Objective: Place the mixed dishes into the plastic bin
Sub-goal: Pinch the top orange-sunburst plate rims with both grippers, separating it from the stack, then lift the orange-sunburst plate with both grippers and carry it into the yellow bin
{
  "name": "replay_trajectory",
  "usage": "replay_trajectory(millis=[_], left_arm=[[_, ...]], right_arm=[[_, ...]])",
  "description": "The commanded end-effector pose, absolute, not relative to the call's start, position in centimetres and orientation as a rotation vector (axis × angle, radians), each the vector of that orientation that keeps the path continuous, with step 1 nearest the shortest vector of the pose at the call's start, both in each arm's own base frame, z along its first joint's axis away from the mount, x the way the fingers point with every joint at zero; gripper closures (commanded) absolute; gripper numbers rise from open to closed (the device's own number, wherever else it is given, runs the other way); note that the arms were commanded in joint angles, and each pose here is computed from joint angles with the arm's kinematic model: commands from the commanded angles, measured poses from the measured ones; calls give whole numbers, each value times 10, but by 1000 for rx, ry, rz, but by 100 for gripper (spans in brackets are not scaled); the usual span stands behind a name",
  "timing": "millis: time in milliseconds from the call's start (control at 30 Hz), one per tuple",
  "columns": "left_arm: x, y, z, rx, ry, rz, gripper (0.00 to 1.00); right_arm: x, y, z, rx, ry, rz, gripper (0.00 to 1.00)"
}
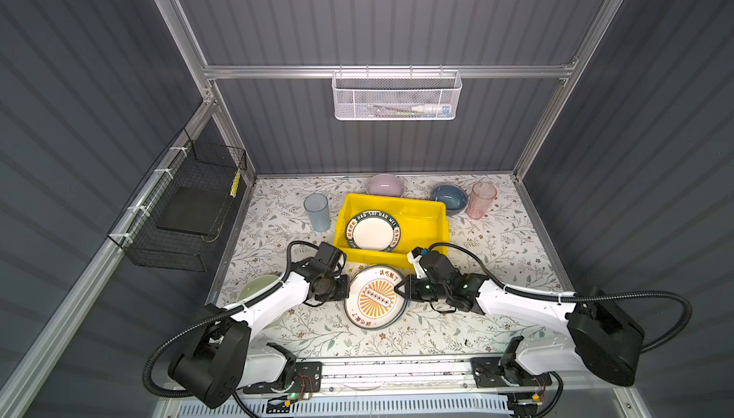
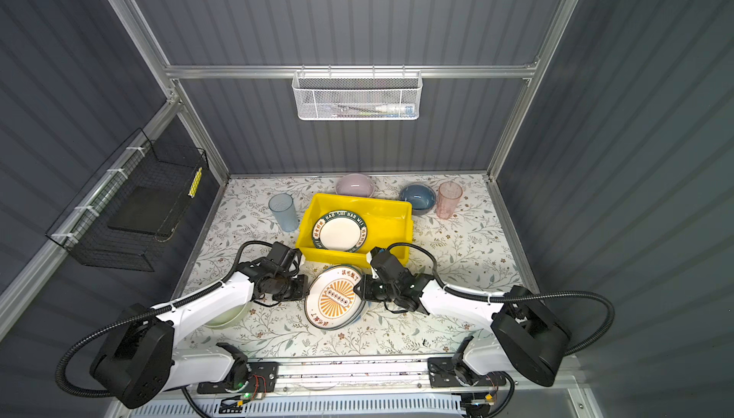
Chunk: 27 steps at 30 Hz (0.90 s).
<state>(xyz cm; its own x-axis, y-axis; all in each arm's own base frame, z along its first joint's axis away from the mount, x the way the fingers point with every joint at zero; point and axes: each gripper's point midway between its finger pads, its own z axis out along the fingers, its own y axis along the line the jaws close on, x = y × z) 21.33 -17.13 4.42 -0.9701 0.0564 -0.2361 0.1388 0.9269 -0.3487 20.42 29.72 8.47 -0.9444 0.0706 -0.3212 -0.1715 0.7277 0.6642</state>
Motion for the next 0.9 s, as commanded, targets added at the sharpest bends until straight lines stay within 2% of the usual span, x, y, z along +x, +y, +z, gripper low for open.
replay_trajectory(millis=[0, 200, 367, 433, 500, 567, 867], left_arm=[[208, -176, 50, 157, 2878, -579, 88], [213, -179, 68, 151, 2844, -597, 84], [217, -179, 90, 152, 2816, -594, 79], [220, -175, 98, 143, 2805, -564, 75], [223, -170, 105, 130, 2795, -513, 64], [226, -165, 110, 123, 2777, -477, 60], [268, -162, 152, 146, 2663, -324, 51]], right_arm=[[203, 303, 92, -93, 2591, 1072, 84], [205, 297, 95, -65, 2583, 1058, 92], [205, 294, 100, -95, 2574, 1048, 94], [206, 291, 103, -108, 2569, 1038, 95], [206, 288, 107, -117, 2563, 1036, 96], [208, 285, 111, -124, 2555, 1031, 97], [225, 274, 161, -239, 2434, 1131, 99]])
